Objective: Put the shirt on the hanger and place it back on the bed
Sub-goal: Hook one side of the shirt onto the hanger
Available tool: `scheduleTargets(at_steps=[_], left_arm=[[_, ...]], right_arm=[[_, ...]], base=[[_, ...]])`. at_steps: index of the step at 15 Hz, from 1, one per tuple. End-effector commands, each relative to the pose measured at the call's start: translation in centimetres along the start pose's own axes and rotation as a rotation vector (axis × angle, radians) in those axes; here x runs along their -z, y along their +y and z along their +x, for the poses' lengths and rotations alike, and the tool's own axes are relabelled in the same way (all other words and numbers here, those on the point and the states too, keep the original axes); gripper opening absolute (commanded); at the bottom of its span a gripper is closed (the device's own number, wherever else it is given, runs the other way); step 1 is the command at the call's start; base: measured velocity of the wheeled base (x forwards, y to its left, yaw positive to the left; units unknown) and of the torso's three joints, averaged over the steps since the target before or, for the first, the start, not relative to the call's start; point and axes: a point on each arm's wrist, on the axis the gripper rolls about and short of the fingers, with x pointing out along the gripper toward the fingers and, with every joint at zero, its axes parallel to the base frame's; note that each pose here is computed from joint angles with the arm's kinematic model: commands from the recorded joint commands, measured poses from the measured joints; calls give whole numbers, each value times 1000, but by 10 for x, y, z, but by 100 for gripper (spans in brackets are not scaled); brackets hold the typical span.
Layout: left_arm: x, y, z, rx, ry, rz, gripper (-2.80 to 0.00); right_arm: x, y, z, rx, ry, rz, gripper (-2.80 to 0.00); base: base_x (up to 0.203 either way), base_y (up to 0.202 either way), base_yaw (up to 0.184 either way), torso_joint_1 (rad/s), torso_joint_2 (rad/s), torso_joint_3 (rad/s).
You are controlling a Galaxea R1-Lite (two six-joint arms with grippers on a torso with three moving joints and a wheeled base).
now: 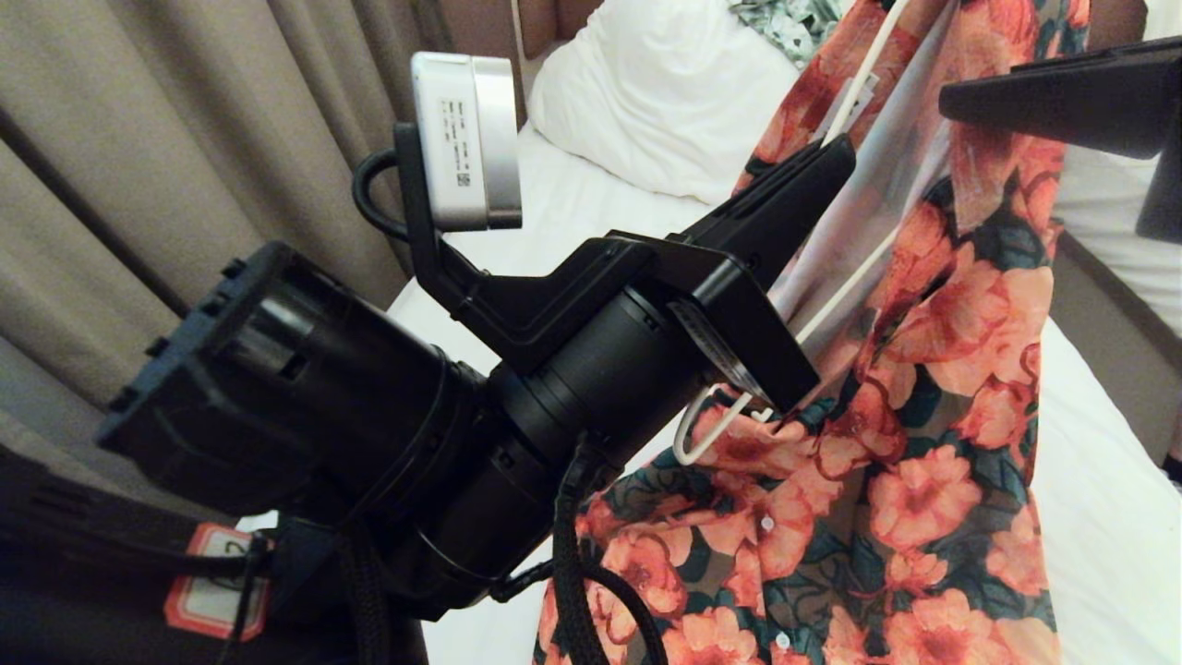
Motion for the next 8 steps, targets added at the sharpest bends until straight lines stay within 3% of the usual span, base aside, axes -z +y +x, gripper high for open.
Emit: scheduleTargets(at_steps=[1,6,8], left_arm=[[-8,-3,-1,5,-26,2,-280],[-19,-2,-2,0,-51,12,-280],[-19,-1,-2,-3,-53,15,-280]], right_arm=[[-5,-4,-9,7,-27,8,0],[-8,-9,-20,13,-48,31,0],[1,-10,-20,25,8,18,0]], base=[[0,0,0,0,0,0],[0,0,0,0,0,0],[0,0,0,0,0,0]])
